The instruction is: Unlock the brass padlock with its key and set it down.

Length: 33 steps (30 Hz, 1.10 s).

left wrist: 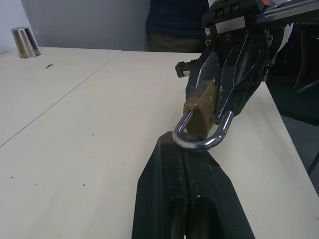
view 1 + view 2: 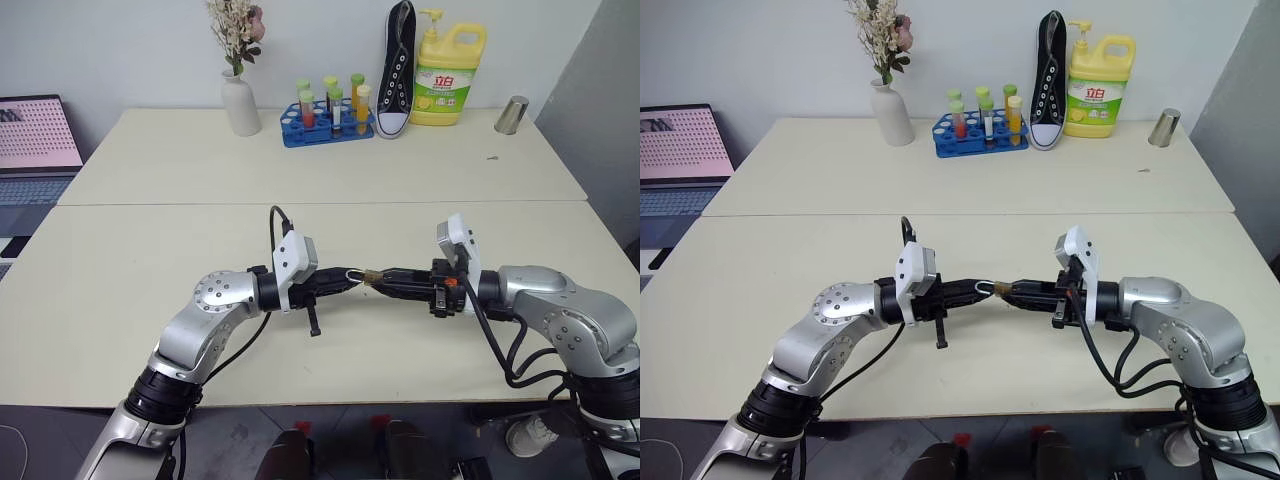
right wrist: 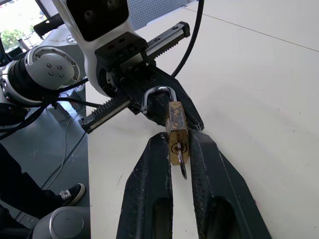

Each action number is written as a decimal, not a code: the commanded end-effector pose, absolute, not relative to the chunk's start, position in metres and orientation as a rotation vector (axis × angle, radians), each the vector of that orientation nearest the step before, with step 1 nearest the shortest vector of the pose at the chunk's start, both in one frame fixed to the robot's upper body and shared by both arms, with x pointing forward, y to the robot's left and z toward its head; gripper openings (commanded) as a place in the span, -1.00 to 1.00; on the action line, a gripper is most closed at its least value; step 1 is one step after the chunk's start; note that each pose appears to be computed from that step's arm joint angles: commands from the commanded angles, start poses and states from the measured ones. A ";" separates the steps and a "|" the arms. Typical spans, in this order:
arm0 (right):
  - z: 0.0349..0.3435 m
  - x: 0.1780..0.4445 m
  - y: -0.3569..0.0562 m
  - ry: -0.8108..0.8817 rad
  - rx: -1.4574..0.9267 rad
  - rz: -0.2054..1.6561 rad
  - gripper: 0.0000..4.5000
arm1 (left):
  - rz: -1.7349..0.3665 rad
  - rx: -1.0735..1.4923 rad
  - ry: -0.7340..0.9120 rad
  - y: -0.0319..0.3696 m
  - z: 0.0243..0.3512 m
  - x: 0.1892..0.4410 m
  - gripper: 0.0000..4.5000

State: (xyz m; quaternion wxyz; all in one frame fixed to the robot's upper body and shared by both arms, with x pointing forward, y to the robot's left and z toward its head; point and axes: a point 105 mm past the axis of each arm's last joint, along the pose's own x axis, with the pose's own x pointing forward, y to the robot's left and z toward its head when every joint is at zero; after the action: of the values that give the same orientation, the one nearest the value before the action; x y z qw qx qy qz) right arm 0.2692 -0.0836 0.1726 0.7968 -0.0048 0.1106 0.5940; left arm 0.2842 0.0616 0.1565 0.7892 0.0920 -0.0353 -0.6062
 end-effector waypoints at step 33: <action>0.180 0.268 -0.087 0.239 0.002 1.277 -0.93 | -1.280 0.478 -0.212 0.088 0.186 0.276 -1.00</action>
State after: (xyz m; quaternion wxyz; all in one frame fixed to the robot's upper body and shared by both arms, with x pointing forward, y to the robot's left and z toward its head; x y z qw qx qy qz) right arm 0.2689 -0.0850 0.1688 0.7963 -0.0023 0.1259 0.5917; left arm 0.2793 0.0831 0.1790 0.7903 0.1479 -0.0506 -0.5924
